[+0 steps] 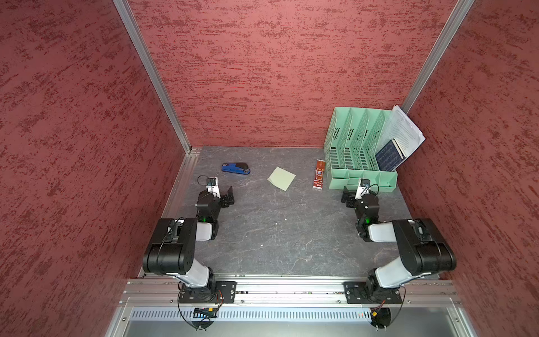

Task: Fold the square paper along the opposite sides
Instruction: Pick up the paper from the center of the board.

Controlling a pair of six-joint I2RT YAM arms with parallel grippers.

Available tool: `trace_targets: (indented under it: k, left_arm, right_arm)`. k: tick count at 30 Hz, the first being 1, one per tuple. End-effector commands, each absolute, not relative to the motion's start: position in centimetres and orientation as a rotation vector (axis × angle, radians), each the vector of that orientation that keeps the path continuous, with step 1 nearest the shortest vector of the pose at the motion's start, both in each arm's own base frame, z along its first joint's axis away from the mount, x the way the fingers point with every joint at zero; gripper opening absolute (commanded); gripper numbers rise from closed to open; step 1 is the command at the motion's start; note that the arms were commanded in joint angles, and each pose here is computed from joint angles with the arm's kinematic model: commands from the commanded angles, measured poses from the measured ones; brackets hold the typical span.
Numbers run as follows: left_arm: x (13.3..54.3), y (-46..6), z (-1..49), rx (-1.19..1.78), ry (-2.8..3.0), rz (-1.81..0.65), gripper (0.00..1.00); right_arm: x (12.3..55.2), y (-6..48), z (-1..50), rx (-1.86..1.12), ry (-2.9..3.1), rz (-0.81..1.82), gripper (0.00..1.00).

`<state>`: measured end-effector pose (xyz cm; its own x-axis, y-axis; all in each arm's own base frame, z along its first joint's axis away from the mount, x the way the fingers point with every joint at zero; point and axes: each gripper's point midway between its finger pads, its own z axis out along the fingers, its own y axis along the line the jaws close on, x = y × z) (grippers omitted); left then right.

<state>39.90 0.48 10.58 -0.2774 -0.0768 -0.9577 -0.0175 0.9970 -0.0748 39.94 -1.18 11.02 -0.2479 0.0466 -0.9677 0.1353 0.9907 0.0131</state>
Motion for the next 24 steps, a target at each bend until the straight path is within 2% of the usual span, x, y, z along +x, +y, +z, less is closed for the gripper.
trace_targets:
  k: [1, 24]
  left_arm:
    - [40.18, 0.58, 11.39, -0.07, 1.832, -0.069, 1.0]
    - [40.2, 0.52, 11.34, -0.067, 1.835, -0.073, 1.0]
  right_arm:
    - [40.03, -1.4, 11.79, 0.152, 1.788, -0.09, 0.99]
    - [40.07, -1.36, 11.83, 0.15, 1.788, -0.087, 0.98]
